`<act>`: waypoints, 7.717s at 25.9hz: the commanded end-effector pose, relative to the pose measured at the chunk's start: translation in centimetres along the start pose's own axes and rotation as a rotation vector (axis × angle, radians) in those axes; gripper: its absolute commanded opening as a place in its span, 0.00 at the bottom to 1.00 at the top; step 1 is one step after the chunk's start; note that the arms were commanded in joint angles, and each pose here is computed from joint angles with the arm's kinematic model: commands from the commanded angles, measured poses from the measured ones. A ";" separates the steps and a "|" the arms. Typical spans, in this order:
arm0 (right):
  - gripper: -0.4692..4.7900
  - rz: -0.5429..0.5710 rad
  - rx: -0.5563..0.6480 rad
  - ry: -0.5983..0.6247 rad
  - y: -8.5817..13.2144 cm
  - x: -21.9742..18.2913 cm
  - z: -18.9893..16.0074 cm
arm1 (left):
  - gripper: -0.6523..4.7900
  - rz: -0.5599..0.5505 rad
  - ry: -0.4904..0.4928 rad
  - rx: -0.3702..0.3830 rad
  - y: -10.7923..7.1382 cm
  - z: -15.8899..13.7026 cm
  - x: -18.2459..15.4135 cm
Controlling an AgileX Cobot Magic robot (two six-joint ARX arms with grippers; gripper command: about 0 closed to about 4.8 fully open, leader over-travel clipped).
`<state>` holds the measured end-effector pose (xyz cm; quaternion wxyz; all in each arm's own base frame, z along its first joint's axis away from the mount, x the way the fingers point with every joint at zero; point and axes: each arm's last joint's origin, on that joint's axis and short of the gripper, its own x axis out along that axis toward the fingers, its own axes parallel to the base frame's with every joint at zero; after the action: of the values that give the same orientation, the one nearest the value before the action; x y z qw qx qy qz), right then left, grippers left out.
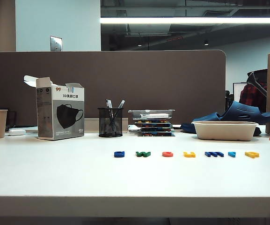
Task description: Select the appropriate letters from the row of letter magnets placed on the table to arrange into the word "cup".
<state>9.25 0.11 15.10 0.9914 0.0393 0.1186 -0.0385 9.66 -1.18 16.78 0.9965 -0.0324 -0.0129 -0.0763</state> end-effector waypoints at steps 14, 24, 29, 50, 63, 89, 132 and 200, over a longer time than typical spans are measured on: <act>0.10 0.001 -0.001 -0.012 0.0 0.0 0.0 | 0.11 -0.014 -0.117 0.009 -0.2 2.4 -0.4; 0.10 0.000 -0.001 -0.013 0.0 0.0 0.0 | 0.11 -0.089 -0.160 0.027 -1.2 11.9 -4.4; 0.10 0.000 -0.001 -0.012 0.0 0.0 0.0 | 0.11 -0.171 -0.107 0.048 -1.8 16.9 -6.4; 0.10 0.000 -0.001 -0.012 0.0 0.0 0.0 | 0.11 -0.349 0.472 -0.156 -3.6 32.1 -3.6; 0.10 0.000 -0.001 -0.012 0.0 0.0 0.0 | 0.11 -0.424 0.886 -0.295 -8.5 30.3 3.0; 0.10 0.000 -0.001 -0.012 0.0 0.0 0.0 | 0.11 -0.223 0.903 -0.155 -13.1 27.9 7.3; 0.10 0.002 0.008 -0.023 0.0 0.0 0.2 | 0.11 -0.148 0.933 -0.360 -16.6 26.6 8.7; 0.28 0.423 0.112 0.626 14.8 11.6 27.1 | 0.11 -0.147 0.932 -0.360 -16.6 26.6 8.8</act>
<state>27.46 11.26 39.75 0.8902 0.1265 0.4024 0.1718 15.29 -17.19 44.42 0.8660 -0.1595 0.4497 -0.1498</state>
